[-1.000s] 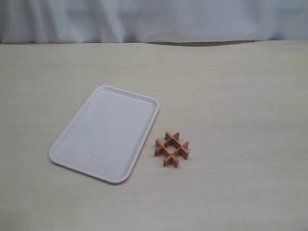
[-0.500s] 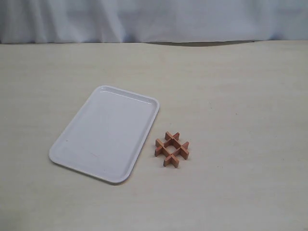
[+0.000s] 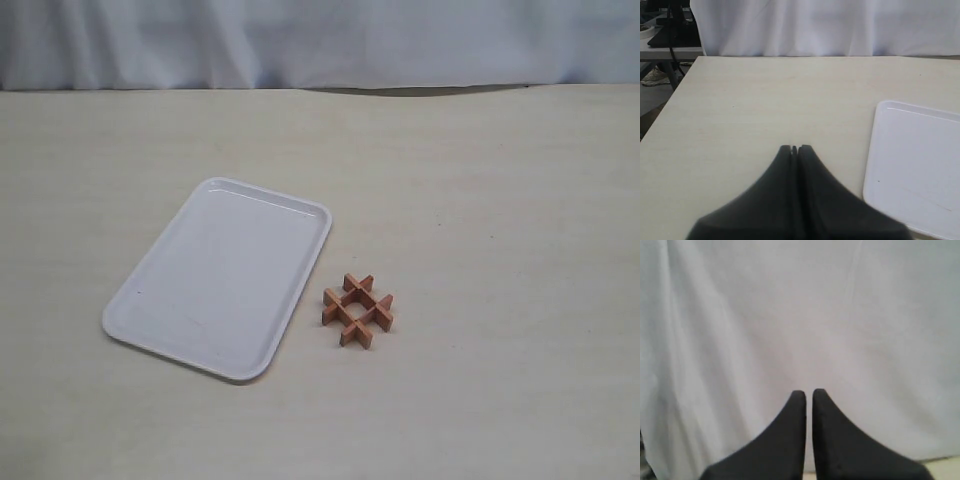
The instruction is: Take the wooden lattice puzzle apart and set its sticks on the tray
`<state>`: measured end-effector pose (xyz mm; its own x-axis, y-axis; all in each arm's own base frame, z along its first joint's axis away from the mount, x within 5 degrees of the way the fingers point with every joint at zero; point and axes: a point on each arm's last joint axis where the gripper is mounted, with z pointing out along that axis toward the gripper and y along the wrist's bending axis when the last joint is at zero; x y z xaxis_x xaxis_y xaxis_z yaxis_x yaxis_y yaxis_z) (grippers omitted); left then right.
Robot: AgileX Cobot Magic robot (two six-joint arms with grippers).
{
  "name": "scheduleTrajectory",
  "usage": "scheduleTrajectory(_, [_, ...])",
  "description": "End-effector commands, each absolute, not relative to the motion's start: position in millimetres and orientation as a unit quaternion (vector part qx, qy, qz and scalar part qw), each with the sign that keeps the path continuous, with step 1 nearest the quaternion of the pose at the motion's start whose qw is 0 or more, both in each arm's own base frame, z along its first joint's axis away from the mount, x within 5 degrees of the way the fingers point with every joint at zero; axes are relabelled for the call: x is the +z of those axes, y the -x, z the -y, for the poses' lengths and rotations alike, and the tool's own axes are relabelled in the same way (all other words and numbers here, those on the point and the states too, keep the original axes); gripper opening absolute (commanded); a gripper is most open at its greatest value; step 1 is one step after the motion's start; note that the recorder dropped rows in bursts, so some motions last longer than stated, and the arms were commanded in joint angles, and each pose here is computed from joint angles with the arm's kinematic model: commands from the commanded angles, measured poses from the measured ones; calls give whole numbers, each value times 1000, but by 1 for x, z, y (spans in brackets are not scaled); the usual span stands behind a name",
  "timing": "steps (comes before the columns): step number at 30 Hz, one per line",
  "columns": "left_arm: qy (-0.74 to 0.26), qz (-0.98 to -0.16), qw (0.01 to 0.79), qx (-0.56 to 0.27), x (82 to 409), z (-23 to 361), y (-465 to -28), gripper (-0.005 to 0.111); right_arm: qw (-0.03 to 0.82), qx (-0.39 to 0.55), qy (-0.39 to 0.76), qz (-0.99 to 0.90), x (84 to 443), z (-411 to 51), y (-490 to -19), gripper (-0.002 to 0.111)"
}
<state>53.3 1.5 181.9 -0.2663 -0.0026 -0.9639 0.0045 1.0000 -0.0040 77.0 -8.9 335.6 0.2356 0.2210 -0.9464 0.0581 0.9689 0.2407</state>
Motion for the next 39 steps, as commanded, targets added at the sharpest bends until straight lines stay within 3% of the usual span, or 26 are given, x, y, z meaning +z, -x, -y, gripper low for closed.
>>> scheduleTrajectory(1, [-5,-794,608,-4,182,-1,-53,0,622,-22,-9,-783,338,9,-134,5])
scheduleTrajectory(8, [-5,-794,608,-4,182,-1,-53,0,322,-10,29,-946,278,16,-213,5])
scheduleTrajectory(13, [-5,-794,608,-4,182,-1,-53,0,238,-5,65,-969,243,6,-238,5])
scheduleTrajectory(19, [-5,-794,608,-4,182,-1,-53,0,198,-50,147,-968,225,-36,-253,5])
scheduleTrajectory(25, [-5,-794,608,-4,182,-1,-53,0,177,-48,157,-970,211,-52,-262,6])
scheduleTrajectory(29, [-5,-794,608,-4,182,-1,-53,0,160,-49,156,-974,201,-52,-265,24])
scheduleTrajectory(33, [-5,-794,608,-4,182,-1,-53,0,162,-47,155,-973,201,-53,-266,51])
scheduleTrajectory(39, [-5,-794,608,-4,182,-1,-53,0,169,-22,140,-975,199,-57,-268,53])
